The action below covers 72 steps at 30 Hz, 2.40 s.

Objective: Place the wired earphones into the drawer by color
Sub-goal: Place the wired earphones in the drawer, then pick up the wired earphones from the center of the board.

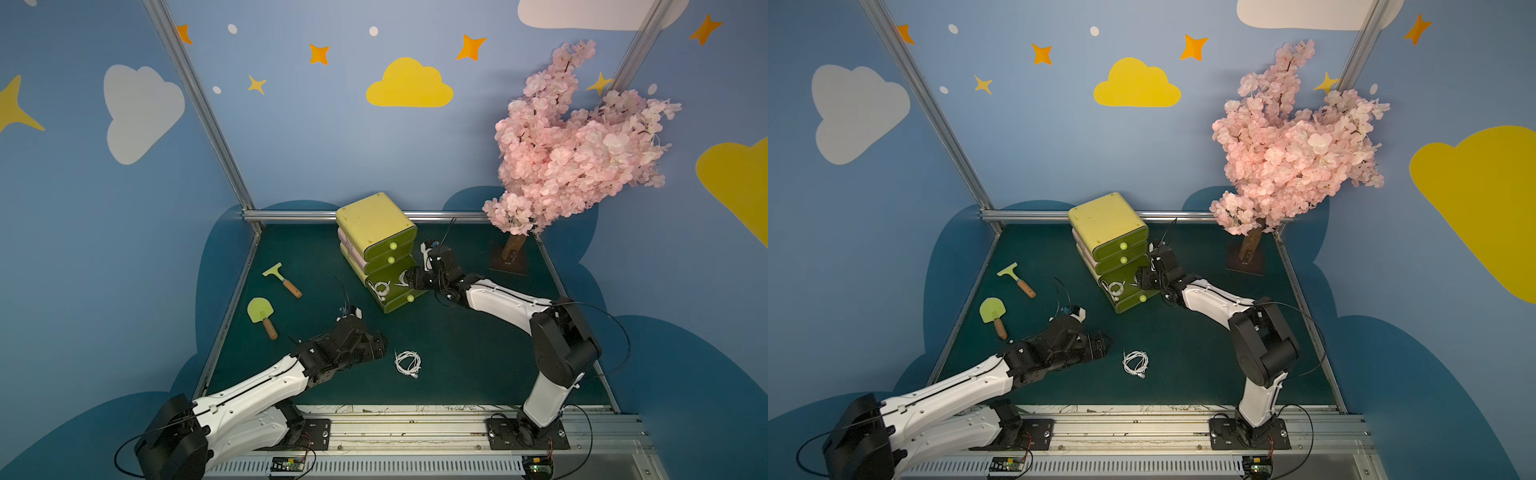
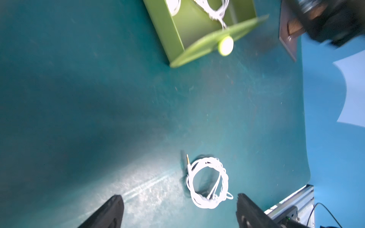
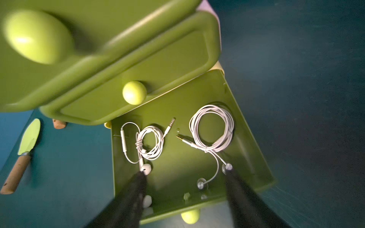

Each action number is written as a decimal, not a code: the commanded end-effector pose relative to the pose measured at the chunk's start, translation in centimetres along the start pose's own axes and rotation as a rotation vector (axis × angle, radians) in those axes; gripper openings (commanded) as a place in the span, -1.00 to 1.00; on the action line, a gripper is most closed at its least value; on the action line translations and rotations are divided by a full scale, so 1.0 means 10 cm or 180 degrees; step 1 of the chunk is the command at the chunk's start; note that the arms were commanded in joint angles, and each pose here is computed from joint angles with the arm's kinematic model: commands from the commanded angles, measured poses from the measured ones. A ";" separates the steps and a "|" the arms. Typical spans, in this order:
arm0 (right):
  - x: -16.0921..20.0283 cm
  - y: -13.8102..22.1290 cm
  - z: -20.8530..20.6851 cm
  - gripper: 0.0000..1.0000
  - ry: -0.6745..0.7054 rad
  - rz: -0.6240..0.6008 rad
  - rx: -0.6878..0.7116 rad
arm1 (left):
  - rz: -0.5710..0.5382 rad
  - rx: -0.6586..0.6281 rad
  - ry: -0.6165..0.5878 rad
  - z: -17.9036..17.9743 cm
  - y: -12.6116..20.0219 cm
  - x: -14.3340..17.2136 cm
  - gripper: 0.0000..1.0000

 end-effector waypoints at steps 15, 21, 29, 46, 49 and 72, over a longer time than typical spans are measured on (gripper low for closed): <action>0.31 1.02 -0.37 0.97 0.0552 -0.0158 0.0229 | 0.0352 -0.0407 -0.0208 -0.23 -0.35 0.31 0.57; 0.33 1.21 -0.50 0.97 0.0462 -0.0465 0.0328 | 0.0462 -0.0509 -0.0234 -0.28 -0.50 0.41 0.44; 0.32 1.30 -0.58 0.97 0.0417 -0.0631 0.0414 | 0.0580 -0.0563 -0.0266 -0.34 -0.62 0.47 0.15; 0.33 1.42 -0.69 0.97 0.0315 -0.0788 0.0494 | 0.0809 -0.0775 -0.0256 -0.27 -0.79 0.63 -0.25; 0.33 1.41 -0.70 0.97 0.0313 -0.0779 0.0491 | 0.0811 -0.0792 -0.0250 -0.26 -0.80 0.64 -0.35; 0.35 1.41 -0.70 0.97 0.0291 -0.0765 0.0442 | 0.0488 -0.0669 -0.0264 -0.37 -0.61 0.43 -0.94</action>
Point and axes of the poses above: each gripper's point midway between its finger pads, its own y axis back along the fingers, its own z axis along the line the jaws close on, x = y × z, the point moved 3 cm from there along y, back along the fingers, and after that the axes turned 2 degrees about -y, right-handed, at the moved point
